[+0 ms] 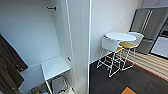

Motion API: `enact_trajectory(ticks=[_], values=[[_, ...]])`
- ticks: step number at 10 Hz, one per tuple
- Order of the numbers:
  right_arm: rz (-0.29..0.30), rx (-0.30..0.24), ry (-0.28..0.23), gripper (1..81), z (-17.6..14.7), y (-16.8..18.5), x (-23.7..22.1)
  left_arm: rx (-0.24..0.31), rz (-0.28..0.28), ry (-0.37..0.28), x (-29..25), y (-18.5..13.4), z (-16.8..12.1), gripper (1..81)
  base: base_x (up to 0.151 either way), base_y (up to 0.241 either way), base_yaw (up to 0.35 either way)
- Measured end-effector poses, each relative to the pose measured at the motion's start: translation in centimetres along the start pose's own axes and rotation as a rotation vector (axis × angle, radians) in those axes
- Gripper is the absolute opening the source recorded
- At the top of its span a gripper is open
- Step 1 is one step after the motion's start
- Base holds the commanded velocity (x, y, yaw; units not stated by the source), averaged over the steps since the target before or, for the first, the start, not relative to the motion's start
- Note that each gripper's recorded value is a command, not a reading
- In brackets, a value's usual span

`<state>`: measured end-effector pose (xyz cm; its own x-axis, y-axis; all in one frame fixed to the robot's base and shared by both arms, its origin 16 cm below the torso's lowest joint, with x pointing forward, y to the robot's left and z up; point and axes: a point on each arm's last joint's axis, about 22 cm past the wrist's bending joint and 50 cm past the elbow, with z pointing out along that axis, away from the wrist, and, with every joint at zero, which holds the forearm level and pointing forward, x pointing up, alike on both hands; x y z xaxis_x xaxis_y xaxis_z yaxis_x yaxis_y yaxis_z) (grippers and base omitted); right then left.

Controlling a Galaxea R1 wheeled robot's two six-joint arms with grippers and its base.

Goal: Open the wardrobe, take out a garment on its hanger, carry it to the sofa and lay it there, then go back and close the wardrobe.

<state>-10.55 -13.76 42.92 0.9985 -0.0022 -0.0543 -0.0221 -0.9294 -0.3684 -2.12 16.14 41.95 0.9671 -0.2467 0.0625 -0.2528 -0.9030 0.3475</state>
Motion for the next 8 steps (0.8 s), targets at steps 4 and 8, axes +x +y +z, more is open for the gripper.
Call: enact_trajectory(ticks=[4,8], values=[[-0.002,-0.003,0.003,81.1,-0.03,0.23,0.34,0.001,0.001,0.001,0.12,-0.05,0.00,81.1,0.000,0.000,0.305],[-0.001,-0.002,-0.002,81.1,-0.03,0.14,-0.09,0.001,0.002,0.004,0.36,-0.10,0.00,81.1,0.000,0.000,0.305]])
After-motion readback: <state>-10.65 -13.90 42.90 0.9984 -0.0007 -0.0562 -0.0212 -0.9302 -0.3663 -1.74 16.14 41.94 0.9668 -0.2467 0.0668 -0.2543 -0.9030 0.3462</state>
